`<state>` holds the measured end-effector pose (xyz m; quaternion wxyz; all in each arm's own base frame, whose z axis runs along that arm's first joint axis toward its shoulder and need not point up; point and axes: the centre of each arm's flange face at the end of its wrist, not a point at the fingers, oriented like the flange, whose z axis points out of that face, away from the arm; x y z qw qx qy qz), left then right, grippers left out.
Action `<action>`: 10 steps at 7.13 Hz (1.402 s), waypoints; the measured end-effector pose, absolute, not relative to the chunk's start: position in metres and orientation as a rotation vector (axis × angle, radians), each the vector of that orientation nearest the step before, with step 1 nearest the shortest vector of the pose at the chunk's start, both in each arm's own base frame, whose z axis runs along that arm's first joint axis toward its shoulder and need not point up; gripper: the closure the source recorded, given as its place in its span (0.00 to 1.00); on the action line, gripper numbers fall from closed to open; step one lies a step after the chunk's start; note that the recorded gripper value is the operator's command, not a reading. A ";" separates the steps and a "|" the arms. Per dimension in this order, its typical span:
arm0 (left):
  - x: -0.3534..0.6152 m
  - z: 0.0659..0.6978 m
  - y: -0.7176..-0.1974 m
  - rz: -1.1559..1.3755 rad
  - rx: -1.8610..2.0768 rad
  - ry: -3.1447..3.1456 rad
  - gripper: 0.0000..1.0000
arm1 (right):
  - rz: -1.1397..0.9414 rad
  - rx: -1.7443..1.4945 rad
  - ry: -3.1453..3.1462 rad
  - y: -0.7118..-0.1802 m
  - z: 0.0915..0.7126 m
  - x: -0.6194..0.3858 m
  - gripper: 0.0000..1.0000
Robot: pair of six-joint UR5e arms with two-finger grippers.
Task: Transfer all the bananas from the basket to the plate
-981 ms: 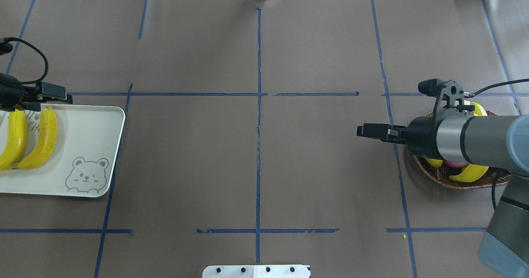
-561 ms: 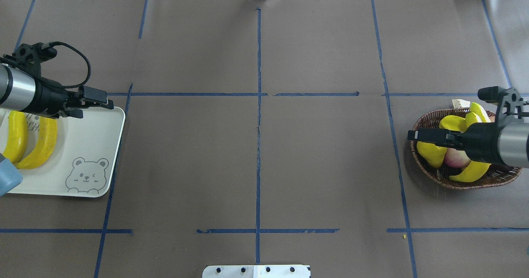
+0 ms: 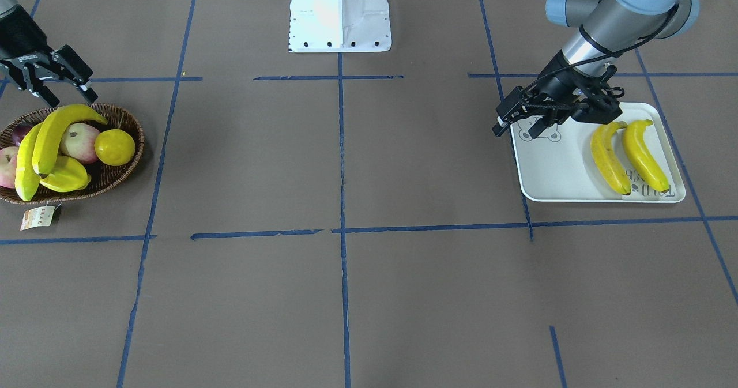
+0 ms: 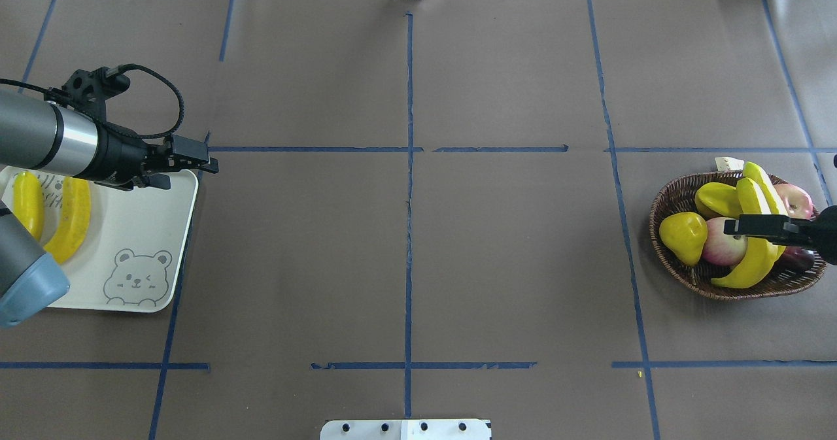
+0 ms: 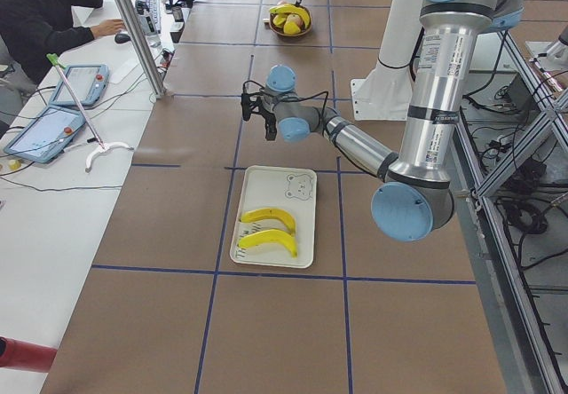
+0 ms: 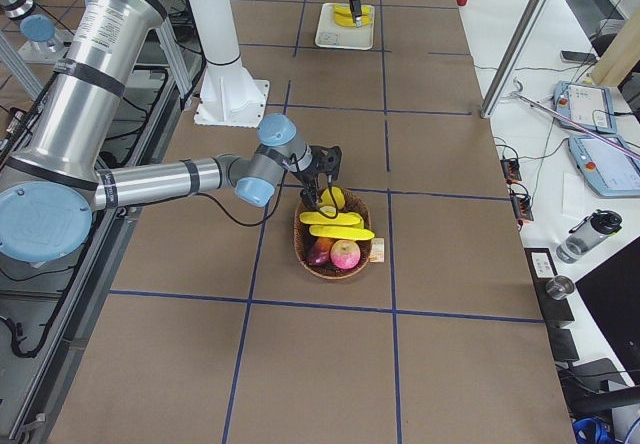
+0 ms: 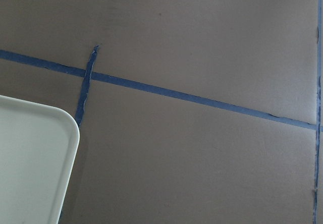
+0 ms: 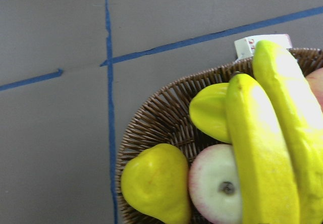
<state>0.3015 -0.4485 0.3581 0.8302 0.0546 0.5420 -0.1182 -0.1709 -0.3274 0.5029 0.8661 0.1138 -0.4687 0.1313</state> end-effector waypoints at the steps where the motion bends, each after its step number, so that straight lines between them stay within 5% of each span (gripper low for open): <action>1: 0.302 0.356 -0.448 -0.251 0.117 1.153 0.00 | 0.276 0.213 -0.942 -0.325 0.527 -0.166 0.00; 6: 0.300 0.352 -0.447 -0.249 0.121 1.159 0.00 | 0.283 0.171 -0.887 -0.327 0.564 -0.168 0.05; 10: 0.298 0.354 -0.446 -0.252 0.120 1.155 0.00 | 0.275 0.171 -0.897 -0.334 0.556 -0.177 0.27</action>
